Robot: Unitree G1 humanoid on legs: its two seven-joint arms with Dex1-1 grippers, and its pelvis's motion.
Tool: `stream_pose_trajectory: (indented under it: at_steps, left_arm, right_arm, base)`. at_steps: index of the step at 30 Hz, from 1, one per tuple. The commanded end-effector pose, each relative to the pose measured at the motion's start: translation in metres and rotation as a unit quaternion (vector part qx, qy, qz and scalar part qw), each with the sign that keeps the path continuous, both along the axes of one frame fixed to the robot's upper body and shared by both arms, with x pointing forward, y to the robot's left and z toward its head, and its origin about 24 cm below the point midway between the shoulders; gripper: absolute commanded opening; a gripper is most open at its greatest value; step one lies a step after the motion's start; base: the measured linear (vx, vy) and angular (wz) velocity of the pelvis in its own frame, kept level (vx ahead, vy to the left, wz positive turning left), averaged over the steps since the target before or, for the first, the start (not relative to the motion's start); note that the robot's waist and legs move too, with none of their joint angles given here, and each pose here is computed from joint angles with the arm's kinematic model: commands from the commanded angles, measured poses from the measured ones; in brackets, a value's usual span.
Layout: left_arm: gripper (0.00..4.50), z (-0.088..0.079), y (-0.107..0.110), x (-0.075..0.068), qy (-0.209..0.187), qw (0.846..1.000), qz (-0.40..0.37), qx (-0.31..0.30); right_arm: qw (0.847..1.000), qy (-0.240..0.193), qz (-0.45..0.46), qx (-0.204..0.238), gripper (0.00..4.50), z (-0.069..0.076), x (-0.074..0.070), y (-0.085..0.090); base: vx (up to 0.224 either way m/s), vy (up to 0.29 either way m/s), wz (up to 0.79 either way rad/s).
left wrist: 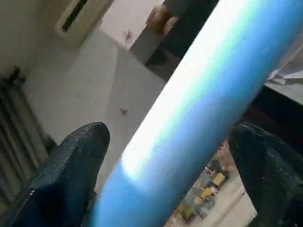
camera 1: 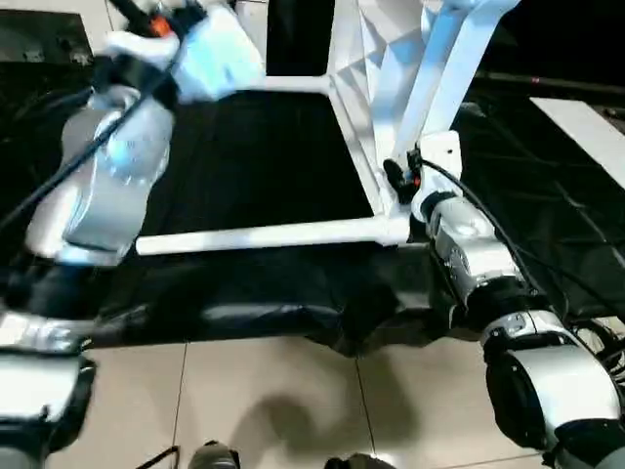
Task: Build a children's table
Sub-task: Flip table
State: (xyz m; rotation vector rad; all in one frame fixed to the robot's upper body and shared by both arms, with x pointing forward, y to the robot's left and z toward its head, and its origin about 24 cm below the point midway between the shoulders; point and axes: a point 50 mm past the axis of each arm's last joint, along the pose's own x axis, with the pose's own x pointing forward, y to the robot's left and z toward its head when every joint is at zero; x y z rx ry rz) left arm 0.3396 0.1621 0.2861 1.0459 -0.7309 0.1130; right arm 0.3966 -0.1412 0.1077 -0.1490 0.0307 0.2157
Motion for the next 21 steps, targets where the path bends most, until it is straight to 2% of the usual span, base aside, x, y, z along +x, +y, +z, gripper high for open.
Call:
stream_pose_trajectory:
  at_steps: [1, 5, 15, 18, 20, 21]
  left_arm:
    - [4.21, 0.006, 0.002, 0.002, 0.023, 0.997, -0.029, -0.070]
    - [3.89, -0.003, -0.005, 0.002, 0.049, 0.994, -0.053, -0.077]
    - [3.60, -0.006, -0.008, 0.001, 0.056, 0.986, -0.076, -0.137]
    - [3.56, -0.002, -0.006, 0.001, 0.059, 0.981, -0.081, -0.164]
    - [3.55, 0.001, -0.004, 0.001, 0.063, 0.977, -0.087, -0.187]
    - [3.55, 0.002, -0.003, 0.002, 0.068, 0.969, -0.095, -0.216]
  right_arm:
    - [1.000, -0.018, 0.002, -0.017, 2.04, 0.008, 0.002, -0.004]
    - [1.000, -0.021, -0.003, -0.020, 2.04, 0.009, 0.002, -0.008]
    - [0.999, -0.036, 0.005, -0.029, 2.01, 0.014, 0.002, -0.011]
    - [0.997, -0.056, 0.012, -0.044, 2.01, 0.025, 0.004, -0.014]
    - [0.995, -0.076, 0.014, -0.055, 2.01, 0.039, 0.006, -0.020]
    - [0.994, -0.090, 0.016, -0.062, 2.01, 0.051, 0.007, -0.025]
  base:
    - [0.000, 0.000, 0.00]
    - [0.000, 0.000, 0.00]
    - [0.000, 0.000, 0.00]
    - [0.000, 0.000, 0.00]
    - [0.000, 0.000, 0.00]
    - [0.000, 0.000, 0.00]
